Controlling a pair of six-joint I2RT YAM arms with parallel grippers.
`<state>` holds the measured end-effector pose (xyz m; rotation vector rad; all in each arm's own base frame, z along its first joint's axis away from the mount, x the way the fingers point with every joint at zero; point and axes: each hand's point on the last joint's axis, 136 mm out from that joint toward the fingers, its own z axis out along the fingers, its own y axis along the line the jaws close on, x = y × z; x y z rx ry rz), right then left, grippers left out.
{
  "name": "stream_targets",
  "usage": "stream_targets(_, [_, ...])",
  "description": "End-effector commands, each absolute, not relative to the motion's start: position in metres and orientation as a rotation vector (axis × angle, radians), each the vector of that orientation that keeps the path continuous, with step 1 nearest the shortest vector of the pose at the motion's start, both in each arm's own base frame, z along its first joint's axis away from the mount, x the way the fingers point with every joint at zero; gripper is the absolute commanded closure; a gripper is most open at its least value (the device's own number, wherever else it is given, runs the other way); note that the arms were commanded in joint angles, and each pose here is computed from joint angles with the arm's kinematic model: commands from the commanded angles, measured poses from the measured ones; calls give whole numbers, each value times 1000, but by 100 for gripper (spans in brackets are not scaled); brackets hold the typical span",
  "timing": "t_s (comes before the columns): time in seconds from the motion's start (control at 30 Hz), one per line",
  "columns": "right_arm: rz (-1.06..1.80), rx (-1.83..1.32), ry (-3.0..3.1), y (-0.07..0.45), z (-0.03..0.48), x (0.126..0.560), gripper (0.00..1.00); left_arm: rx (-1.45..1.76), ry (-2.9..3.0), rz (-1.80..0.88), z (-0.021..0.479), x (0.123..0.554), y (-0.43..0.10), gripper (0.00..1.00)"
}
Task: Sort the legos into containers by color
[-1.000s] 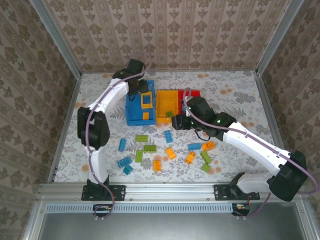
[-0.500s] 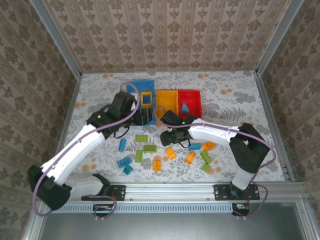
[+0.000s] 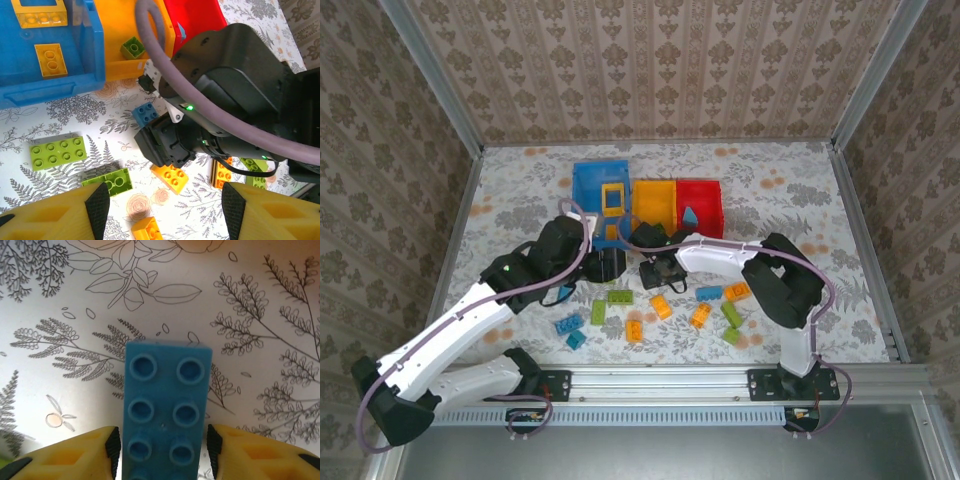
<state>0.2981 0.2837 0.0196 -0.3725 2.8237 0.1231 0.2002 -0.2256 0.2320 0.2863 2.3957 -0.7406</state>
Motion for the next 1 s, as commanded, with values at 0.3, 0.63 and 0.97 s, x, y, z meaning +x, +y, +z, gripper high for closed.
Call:
stream_targets(0.3, [94,-266,2698,240,90,313,70,278,2307,-777,256,195,-242,38])
stream_targets(0.63, [25,16,2690,159,110,374,69,417,2264,-805,272,209,-292,38])
stream_targets(0.97, [-32,159,2765,150,81,426,65,474,2290,-774,265,209,-297,38])
